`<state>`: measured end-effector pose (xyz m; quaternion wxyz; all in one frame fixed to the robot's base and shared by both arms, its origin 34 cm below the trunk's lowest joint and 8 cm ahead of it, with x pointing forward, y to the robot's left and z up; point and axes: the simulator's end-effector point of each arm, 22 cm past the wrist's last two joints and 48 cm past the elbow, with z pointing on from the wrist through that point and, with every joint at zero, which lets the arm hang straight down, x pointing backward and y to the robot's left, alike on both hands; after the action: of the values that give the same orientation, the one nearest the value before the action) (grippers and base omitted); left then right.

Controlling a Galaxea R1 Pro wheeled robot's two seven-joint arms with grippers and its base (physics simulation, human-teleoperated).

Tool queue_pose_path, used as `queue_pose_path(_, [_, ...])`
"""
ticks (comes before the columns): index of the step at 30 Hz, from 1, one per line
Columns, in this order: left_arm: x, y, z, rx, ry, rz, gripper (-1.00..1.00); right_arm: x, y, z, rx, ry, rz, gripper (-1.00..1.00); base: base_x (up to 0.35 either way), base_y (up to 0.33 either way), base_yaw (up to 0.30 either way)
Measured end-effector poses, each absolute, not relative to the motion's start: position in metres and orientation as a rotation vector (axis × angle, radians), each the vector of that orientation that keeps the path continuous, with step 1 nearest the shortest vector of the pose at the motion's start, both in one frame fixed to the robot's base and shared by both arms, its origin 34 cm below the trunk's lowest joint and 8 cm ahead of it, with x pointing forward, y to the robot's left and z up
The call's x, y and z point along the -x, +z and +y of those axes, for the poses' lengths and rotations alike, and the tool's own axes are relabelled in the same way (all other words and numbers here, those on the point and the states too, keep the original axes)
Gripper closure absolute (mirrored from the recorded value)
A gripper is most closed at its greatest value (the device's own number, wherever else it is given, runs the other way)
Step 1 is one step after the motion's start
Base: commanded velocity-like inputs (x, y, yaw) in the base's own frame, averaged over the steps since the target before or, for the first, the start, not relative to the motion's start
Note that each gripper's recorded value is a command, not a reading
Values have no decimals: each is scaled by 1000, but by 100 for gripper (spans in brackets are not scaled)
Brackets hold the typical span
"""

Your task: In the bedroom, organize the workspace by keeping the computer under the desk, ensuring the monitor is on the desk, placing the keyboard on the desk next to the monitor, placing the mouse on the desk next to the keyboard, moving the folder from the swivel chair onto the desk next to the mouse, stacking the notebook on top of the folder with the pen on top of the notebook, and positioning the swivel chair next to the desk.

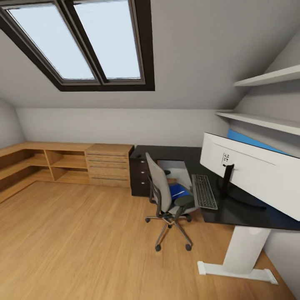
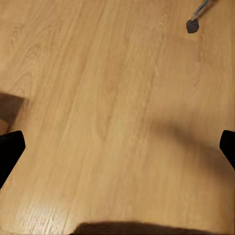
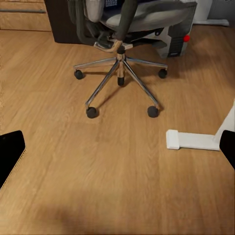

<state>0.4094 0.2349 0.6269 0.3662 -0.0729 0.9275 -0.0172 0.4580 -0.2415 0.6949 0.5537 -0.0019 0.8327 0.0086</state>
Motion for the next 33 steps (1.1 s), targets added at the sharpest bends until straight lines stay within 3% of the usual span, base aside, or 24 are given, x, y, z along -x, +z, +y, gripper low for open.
queue_pose_path(11, [-409,627,235,187,-44,2385,-100,-455,692,-240,11,23,1978,-100,248,196,0])
queue_pose_path(33, [-434,654,229,206,-42,2217,-100,-452,689,-240,11,23,1988,-100,9,4,0])
